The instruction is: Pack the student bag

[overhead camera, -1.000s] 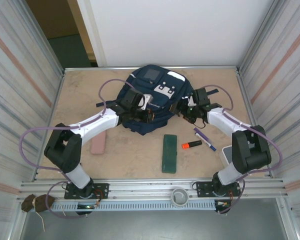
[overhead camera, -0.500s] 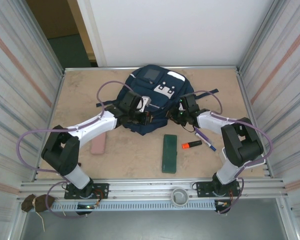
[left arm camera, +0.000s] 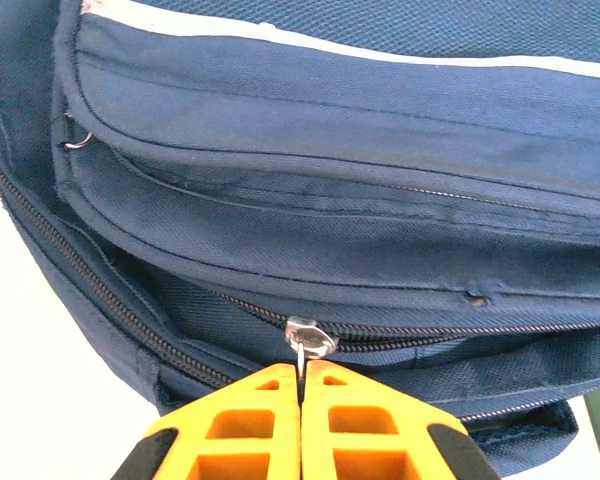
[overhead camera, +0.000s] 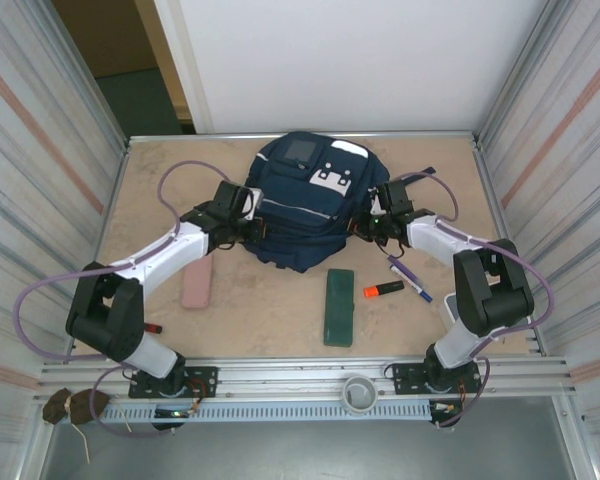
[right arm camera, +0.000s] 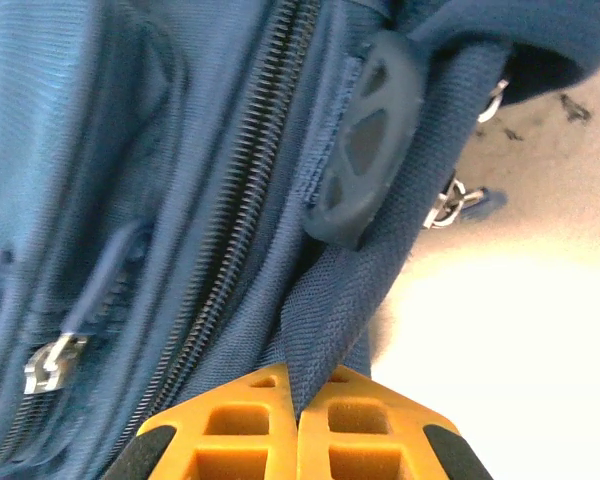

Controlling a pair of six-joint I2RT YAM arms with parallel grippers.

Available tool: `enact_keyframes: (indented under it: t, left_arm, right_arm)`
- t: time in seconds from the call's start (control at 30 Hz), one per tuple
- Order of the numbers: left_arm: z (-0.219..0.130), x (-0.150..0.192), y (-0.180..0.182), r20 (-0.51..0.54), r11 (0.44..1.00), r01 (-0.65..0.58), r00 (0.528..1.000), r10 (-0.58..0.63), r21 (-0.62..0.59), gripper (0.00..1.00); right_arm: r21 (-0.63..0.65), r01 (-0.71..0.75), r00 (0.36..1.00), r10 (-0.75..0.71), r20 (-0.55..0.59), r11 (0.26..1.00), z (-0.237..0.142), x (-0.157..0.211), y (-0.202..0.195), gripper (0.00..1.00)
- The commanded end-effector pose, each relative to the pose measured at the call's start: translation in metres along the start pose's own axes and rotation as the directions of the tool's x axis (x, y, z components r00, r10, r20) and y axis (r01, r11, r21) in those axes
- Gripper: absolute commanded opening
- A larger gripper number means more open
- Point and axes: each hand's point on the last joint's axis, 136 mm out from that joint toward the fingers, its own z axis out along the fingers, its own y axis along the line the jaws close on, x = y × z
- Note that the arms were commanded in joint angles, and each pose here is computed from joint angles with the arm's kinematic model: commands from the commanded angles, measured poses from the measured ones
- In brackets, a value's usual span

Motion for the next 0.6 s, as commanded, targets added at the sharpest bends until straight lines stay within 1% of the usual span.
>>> enact_keyframes:
  t: [0.0, 0.07, 0.17, 0.23, 0.3, 0.37, 0.43, 0.5, 0.57]
  left_arm:
    - [-0.024, -0.011, -0.031, 0.058, 0.994, -0.038, 0.998, 0.032, 0.106, 0.00]
    - [-0.036, -0.018, -0.056, 0.096, 0.978, -0.050, 0.995, 0.031, 0.202, 0.00]
    - [-0.052, -0.030, -0.089, 0.143, 0.936, -0.052, 0.990, 0.001, 0.348, 0.00]
    - [-0.058, -0.034, -0.105, 0.151, 0.911, -0.054, 0.989, -0.009, 0.408, 0.00]
    - [-0.061, -0.035, -0.115, 0.155, 0.901, -0.065, 0.988, -0.002, 0.428, 0.00]
    - [-0.062, -0.036, -0.122, 0.159, 0.897, -0.077, 0.987, 0.007, 0.436, 0.00]
    - [-0.060, -0.037, -0.124, 0.157, 0.900, -0.077, 0.988, 0.009, 0.429, 0.00]
    - [-0.055, -0.036, -0.123, 0.148, 0.907, -0.072, 0.989, 0.011, 0.414, 0.00]
    - [-0.050, -0.036, -0.120, 0.143, 0.916, -0.070, 0.990, 0.014, 0.396, 0.00]
  right_arm:
    - [-0.025, 0.059, 0.998, -0.059, 0.002, 0.998, -0.004, -0.019, 0.014, 0.02]
    - [-0.051, 0.052, 0.999, -0.052, -0.011, 0.997, -0.001, -0.025, 0.023, 0.05]
    - [-0.081, 0.035, 0.998, -0.039, -0.057, 0.996, 0.006, -0.032, 0.031, 0.10]
    - [-0.078, 0.041, 0.996, -0.047, -0.079, 0.996, 0.006, -0.035, 0.032, 0.16]
    - [-0.032, 0.054, 0.995, -0.057, -0.084, 0.998, 0.001, -0.039, 0.024, 0.25]
    - [0.021, 0.061, 0.996, -0.060, -0.069, 0.998, -0.010, -0.042, 0.010, 0.37]
    - [0.054, 0.056, 0.997, -0.054, -0.047, 0.997, -0.026, -0.042, -0.001, 0.45]
    - [0.053, 0.042, 0.999, -0.040, -0.031, 0.998, -0.041, -0.035, -0.005, 0.51]
    - [-0.008, 0.016, 0.999, -0.017, -0.032, 1.000, -0.051, -0.019, 0.002, 0.58]
